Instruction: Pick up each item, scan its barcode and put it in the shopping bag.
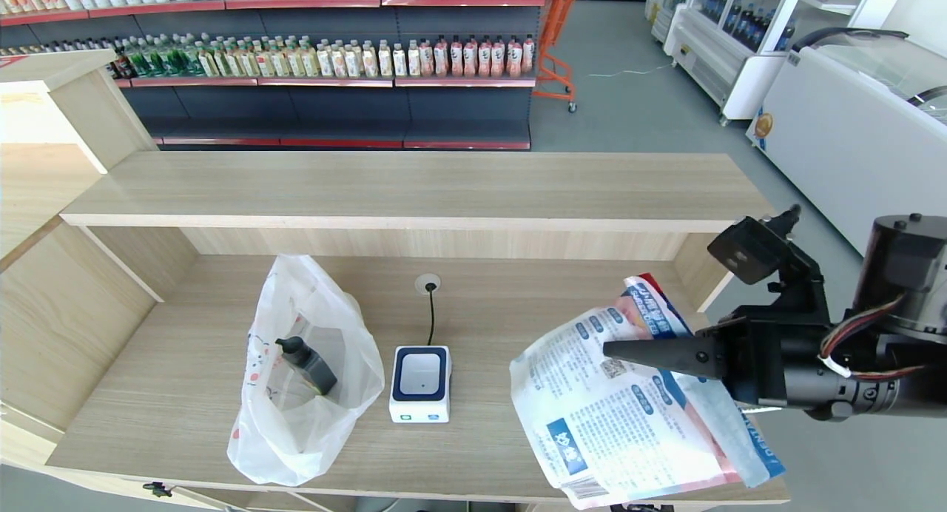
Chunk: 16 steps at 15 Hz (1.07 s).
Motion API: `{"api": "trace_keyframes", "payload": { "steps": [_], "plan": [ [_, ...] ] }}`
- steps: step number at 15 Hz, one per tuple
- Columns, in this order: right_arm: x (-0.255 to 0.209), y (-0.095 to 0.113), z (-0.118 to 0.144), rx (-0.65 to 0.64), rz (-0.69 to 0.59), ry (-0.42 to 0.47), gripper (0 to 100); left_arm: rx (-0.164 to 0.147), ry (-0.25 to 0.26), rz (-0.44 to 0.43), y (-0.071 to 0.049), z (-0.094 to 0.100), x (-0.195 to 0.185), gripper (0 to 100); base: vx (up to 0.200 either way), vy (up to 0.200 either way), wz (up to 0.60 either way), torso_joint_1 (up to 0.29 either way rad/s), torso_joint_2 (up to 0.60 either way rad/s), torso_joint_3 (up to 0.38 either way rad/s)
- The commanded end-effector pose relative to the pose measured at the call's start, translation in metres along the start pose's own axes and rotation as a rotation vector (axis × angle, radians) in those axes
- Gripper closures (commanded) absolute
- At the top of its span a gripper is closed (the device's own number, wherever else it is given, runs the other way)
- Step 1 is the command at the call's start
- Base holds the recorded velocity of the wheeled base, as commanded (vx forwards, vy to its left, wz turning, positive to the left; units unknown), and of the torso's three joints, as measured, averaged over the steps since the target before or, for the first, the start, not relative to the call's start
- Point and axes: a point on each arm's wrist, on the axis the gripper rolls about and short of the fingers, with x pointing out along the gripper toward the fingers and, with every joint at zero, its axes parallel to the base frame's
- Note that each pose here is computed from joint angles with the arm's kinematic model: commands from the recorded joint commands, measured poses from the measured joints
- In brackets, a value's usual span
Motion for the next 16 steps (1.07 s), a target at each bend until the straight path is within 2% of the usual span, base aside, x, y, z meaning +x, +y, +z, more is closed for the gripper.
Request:
{"api": "trace_keyframes", "payload": {
  "steps": [1,2,4,7,13,16],
  "plan": [
    [-0.019,-0.007,-0.006,-0.239,-0.07,-0.027,100,0.0,-0.001,0.0,0.0,0.0,0.0,0,0.0,0.0,0.0,0.0,0.0,0.0],
    [-0.03,-0.005,-0.01,-0.379,-0.101,-0.037,100,0.0,-0.001,0.0,0.0,0.0,0.0,0,0.0,0.0,0.0,0.0,0.0,0.0],
    [-0.039,0.0,-0.017,-0.512,-0.117,-0.039,100,0.0,-0.001,0.0,0.0,0.0,0.0,0,0.0,0.0,0.0,0.0,0.0,0.0],
    [-0.046,-0.008,-0.032,-0.601,-0.185,-0.013,100,0.0,-0.001,0.0,0.0,0.0,0.0,0,0.0,0.0,0.0,0.0,0.0,0.0],
    [-0.049,-0.021,-0.021,-0.756,-0.235,-0.057,100,0.0,-0.001,0.0,0.0,0.0,0.0,0,0.0,0.0,0.0,0.0,0.0,0.0],
    [-0.049,-0.021,-0.021,-0.756,-0.233,-0.061,100,0.004,-0.001,-0.001,0.0,0.0,0.0,0,0.0,0.0,0.0,0.0,0.0,0.0]
  ]
}}
